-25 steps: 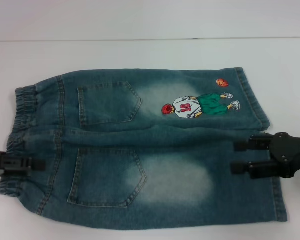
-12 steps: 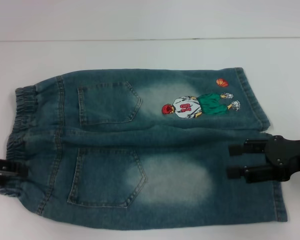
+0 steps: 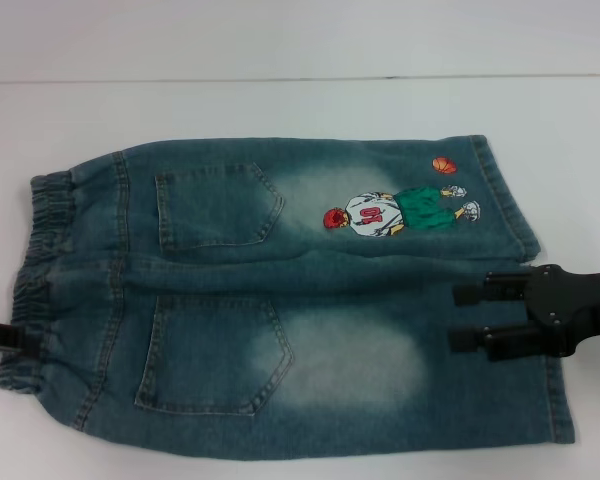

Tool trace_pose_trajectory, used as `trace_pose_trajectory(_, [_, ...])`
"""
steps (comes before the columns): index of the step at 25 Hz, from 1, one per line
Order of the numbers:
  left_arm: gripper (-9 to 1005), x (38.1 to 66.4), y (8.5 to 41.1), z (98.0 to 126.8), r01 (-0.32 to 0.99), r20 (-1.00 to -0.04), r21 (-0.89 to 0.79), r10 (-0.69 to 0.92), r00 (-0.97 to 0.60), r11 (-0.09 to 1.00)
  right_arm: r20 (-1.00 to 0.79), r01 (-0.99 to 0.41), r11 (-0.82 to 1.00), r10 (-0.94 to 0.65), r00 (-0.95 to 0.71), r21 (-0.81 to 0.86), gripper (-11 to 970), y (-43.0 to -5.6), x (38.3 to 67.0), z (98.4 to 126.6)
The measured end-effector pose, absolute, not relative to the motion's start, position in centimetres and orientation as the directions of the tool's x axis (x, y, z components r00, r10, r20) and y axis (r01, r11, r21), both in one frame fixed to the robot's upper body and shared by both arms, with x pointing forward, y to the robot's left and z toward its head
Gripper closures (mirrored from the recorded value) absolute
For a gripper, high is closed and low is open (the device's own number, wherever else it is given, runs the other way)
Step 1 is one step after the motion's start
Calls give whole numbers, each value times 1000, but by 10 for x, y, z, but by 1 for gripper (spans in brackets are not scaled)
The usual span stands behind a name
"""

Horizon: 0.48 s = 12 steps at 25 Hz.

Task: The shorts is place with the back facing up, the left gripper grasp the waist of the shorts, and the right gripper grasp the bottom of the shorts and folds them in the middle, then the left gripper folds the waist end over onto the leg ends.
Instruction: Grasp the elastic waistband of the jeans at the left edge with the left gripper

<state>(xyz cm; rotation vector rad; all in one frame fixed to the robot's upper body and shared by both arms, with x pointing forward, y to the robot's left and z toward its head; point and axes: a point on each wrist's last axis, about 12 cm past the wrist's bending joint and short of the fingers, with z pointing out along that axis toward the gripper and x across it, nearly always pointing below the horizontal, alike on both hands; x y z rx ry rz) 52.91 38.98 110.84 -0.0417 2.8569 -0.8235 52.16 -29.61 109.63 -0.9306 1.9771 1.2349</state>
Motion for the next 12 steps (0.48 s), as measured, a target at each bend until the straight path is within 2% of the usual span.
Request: trace_pose_trajectory(12, [156, 529, 390, 1104, 13, -143, -503, -68, -987, 864, -798, -822, 310, -238, -554, 479, 108, -295, 522, 1097])
